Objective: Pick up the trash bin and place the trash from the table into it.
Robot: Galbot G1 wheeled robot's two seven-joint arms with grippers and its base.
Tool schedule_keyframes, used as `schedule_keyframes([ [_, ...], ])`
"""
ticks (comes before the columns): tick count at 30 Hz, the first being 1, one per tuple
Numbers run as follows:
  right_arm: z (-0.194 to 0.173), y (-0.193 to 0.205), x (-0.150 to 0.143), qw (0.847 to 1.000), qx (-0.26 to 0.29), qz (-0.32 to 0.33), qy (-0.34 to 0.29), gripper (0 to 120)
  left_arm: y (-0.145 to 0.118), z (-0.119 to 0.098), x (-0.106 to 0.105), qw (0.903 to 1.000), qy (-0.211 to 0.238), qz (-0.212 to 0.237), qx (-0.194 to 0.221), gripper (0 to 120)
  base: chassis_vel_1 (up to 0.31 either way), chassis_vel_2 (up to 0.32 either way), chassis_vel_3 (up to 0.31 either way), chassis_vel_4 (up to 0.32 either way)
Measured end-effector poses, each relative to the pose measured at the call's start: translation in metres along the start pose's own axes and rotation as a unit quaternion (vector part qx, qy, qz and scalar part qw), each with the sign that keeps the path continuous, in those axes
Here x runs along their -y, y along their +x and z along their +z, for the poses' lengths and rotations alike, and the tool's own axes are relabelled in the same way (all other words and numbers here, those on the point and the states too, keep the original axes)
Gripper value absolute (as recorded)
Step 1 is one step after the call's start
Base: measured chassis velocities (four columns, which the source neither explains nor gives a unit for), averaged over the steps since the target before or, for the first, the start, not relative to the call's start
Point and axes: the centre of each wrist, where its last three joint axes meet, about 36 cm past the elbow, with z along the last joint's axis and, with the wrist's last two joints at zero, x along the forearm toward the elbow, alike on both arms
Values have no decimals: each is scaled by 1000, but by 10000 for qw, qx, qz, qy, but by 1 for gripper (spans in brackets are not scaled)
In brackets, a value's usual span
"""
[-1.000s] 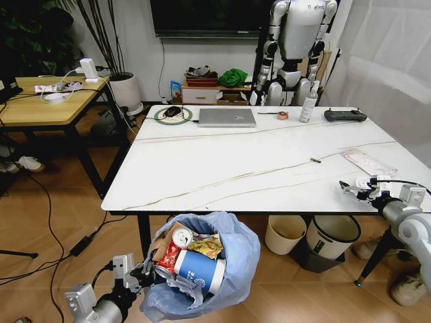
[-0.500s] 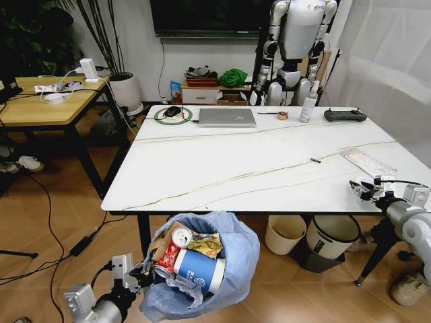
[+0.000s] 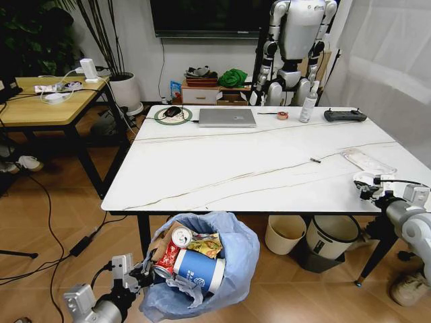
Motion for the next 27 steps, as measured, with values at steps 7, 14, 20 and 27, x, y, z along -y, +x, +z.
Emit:
schedule_keyframes([
  [7, -11, 7, -16, 9996, 143, -244, 13, 0, 0, -1, 1, 10000, -8, 10, 10, 0, 0, 0, 0, 0],
  [14, -22, 25, -60, 9941, 377, -1017, -43, 0, 0, -2, 0, 10000, -2, 28, 3, 0, 0, 0, 0, 0],
  [20, -49, 61, -135, 9690, 810, -2335, -14, 0, 0, -3, -1, 10000, -13, 25, -12, 0, 0, 0, 0, 0],
  [27, -65, 120, -221, 9067, 1157, -4056, -63, 0, 1, -4, 0, 10000, 1, 39, -5, 0, 0, 0, 0, 0],
])
